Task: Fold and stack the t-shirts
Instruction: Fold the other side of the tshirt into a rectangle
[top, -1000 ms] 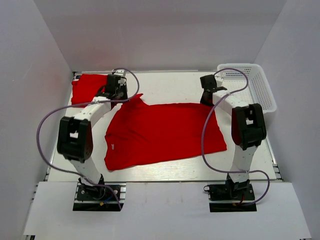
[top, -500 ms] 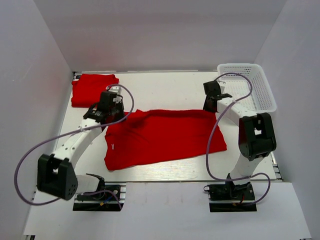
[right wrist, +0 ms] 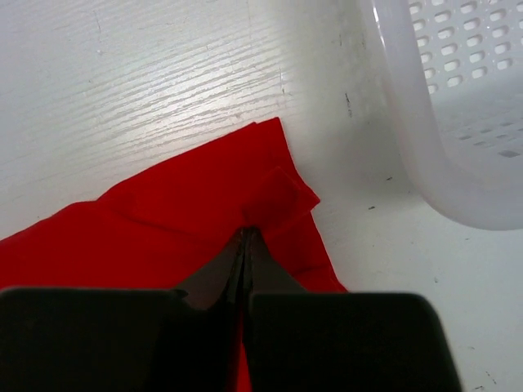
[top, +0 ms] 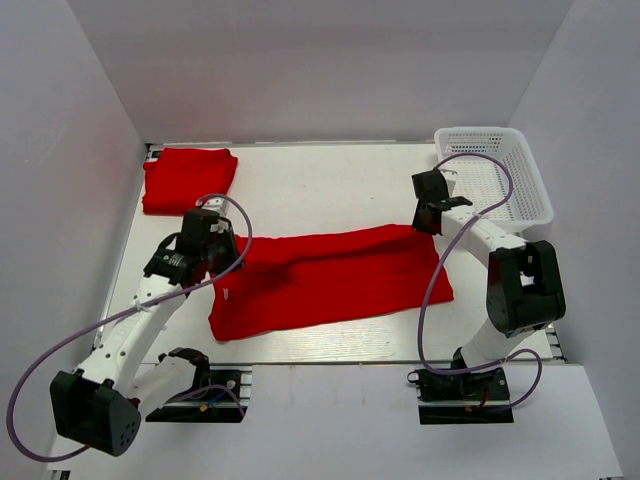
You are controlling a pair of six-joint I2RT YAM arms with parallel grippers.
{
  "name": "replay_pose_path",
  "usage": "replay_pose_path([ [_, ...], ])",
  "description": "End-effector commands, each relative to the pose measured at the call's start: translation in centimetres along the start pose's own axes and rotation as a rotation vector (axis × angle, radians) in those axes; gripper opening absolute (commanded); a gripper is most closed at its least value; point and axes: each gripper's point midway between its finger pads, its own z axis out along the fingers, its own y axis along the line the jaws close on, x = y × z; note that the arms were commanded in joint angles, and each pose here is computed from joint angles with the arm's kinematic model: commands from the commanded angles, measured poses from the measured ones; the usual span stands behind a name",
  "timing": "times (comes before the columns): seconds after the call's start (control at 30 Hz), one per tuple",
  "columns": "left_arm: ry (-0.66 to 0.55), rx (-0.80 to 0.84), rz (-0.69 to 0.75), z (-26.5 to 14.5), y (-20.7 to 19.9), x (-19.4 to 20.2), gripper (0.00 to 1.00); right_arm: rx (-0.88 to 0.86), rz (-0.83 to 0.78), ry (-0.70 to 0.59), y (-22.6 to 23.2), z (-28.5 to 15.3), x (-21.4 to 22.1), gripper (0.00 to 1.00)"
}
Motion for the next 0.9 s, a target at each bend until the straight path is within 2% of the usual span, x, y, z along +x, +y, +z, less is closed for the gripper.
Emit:
replay_pose_path([
  [0.0, 0.045, -0.015, -0.039, -1.7, 0.6, 2.2, 0.00, 0.022, -0.021, -0.033, -0.8, -0.9, -1.0, 0.00],
  [0.1, 0.064, -0.035, -0.058, -2.8, 1.1, 3.1, 0.00, 0.021, -0.031, -0.031, -0.8, -1.0, -1.2, 0.00],
  [0.27, 0.114, 0.022, -0.094, -3.7, 0.4, 5.1, 0.00, 0.027, -0.042, -0.005, -1.1, -0.9, -0.7, 0.00],
  [0.6, 0.303, 0.078, -0.119, -4.0, 0.8, 11.4, 0.00, 0.020, -0.043, 0.040, -1.1, -0.4, 1.1, 0.00],
  [0.73, 0.391, 0.048, -0.155, -3.9, 1.7, 14.3, 0.00, 0.028, -0.043, 0.068, -1.2, 0.0, 2.2, 0.00],
  [0.83, 0.410, 0.038, -0.158, -4.2, 1.9, 14.7, 0.00, 0.039, -0.036, 0.096, -1.5, 0.4, 3.2, 0.00],
  [0.87, 0.410, 0.028, -0.157, -4.4, 2.0, 14.6, 0.04, 0.044, -0.038, 0.104, -1.6, 0.4, 3.5, 0.00],
])
